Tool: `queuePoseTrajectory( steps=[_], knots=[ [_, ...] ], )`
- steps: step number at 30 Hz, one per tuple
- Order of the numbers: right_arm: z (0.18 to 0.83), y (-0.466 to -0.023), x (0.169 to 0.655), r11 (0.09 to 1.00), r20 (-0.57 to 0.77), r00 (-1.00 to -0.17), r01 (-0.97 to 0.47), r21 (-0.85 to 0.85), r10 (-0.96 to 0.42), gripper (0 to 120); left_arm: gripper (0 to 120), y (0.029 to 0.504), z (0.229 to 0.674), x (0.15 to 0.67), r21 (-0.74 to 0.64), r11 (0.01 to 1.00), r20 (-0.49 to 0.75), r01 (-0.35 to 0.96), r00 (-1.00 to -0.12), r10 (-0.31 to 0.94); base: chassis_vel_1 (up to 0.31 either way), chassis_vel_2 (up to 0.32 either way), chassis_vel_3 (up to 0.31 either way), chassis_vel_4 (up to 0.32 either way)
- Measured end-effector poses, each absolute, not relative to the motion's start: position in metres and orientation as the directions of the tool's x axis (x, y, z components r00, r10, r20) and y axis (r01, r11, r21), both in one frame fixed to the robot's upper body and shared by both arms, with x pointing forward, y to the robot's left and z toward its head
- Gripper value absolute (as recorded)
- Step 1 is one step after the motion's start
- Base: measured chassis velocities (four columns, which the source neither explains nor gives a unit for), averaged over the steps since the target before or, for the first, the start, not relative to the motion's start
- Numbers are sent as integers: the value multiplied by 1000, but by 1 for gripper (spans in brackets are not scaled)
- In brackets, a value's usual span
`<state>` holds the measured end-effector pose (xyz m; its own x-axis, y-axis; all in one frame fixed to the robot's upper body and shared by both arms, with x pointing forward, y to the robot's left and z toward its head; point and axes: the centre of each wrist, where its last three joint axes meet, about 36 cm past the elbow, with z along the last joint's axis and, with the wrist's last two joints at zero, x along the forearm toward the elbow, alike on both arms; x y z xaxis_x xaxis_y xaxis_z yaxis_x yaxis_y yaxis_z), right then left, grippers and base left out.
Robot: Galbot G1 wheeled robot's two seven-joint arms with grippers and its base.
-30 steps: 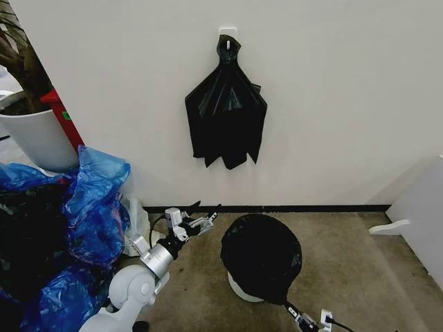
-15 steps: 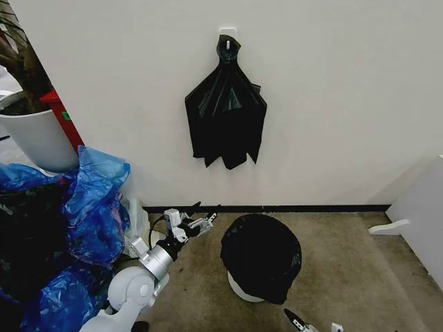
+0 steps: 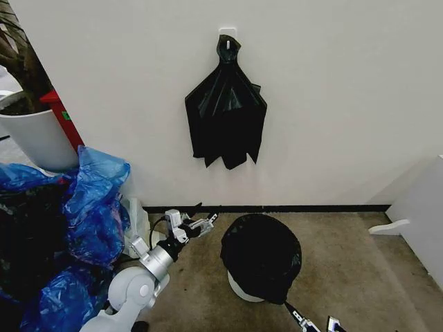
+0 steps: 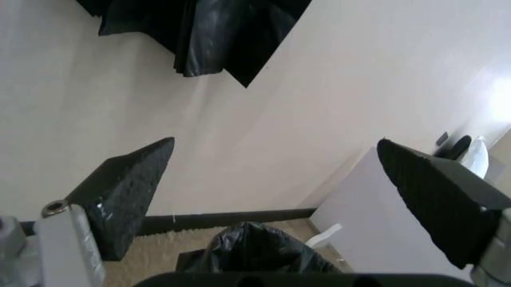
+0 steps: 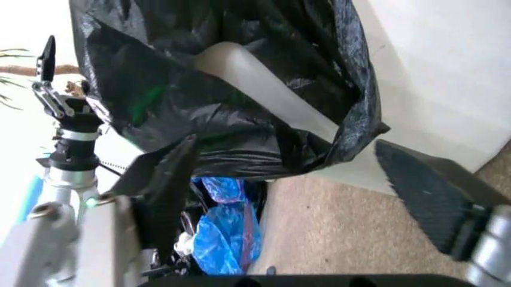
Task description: Place the garbage bag over the trash bin.
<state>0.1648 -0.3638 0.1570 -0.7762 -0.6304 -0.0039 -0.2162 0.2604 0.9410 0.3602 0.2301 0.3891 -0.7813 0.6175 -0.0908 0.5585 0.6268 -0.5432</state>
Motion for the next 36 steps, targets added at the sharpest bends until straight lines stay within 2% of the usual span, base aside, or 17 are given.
queuePoseTrajectory(
  steps=[1, 4, 5, 10, 14, 17, 23, 24, 26, 31, 33, 36],
  knots=[
    [157, -364, 165, 260, -4, -776, -216, 941, -631, 88, 100, 230, 389, 360, -543, 627, -91, 559, -781, 618, 0, 0, 0, 0],
    [157, -364, 165, 260, -4, -776, -216, 941, -631, 88, 100, 230, 389, 360, -543, 627, -91, 559, -781, 618, 0, 0, 0, 0],
    [157, -364, 167, 259, -6, -775, -218, 941, -632, 97, 100, 230, 389, 360, -543, 627, -91, 559, -781, 618, 0, 0, 0, 0],
    [157, -364, 170, 257, -10, -774, -223, 941, -633, 100, 100, 230, 390, 361, -542, 627, -92, 559, -781, 618, 0, 0, 0, 0],
    [156, -363, 173, 255, -13, -771, -226, 940, -636, 86, 100, 230, 390, 361, -540, 629, -91, 560, -781, 618, 0, 0, 0, 0],
    [155, -361, 175, 253, -16, -771, -229, 940, -637, 82, 100, 230, 390, 361, -540, 629, -91, 560, -781, 618, 0, 0, 0, 0],
    [155, -351, 182, 243, -30, -767, -239, 940, -641, 53, 100, 230, 389, 363, -538, 632, -89, 558, -783, 615, 0, 0, 0, 0],
    [155, -351, 182, 243, -30, -767, -239, 940, -641, 53, 100, 230, 389, 363, -538, 632, -89, 558, -783, 615, 0, 0, 0, 0],
    [155, -349, 182, 242, -29, -766, -239, 940, -642, 45, 100, 230, 389, 363, -539, 633, -88, 556, -784, 614, 0, 0, 0, 0],
    [151, -347, 183, 288, 13, -765, -226, 931, -644, 26, 100, 229, 389, 364, -539, 633, -90, 555, -786, 612, 0, 0, 0, 0],
    [150, -346, 183, 298, 23, -766, -221, 929, -643, 23, 100, 230, 389, 364, -539, 633, -90, 555, -786, 612, 0, 0, 0, 0],
    [148, -345, 183, 332, 58, -771, -204, 921, -635, 8, 100, 229, 389, 364, -538, 634, -92, 556, -786, 611, 0, 0, 0, 0]
  ],
)
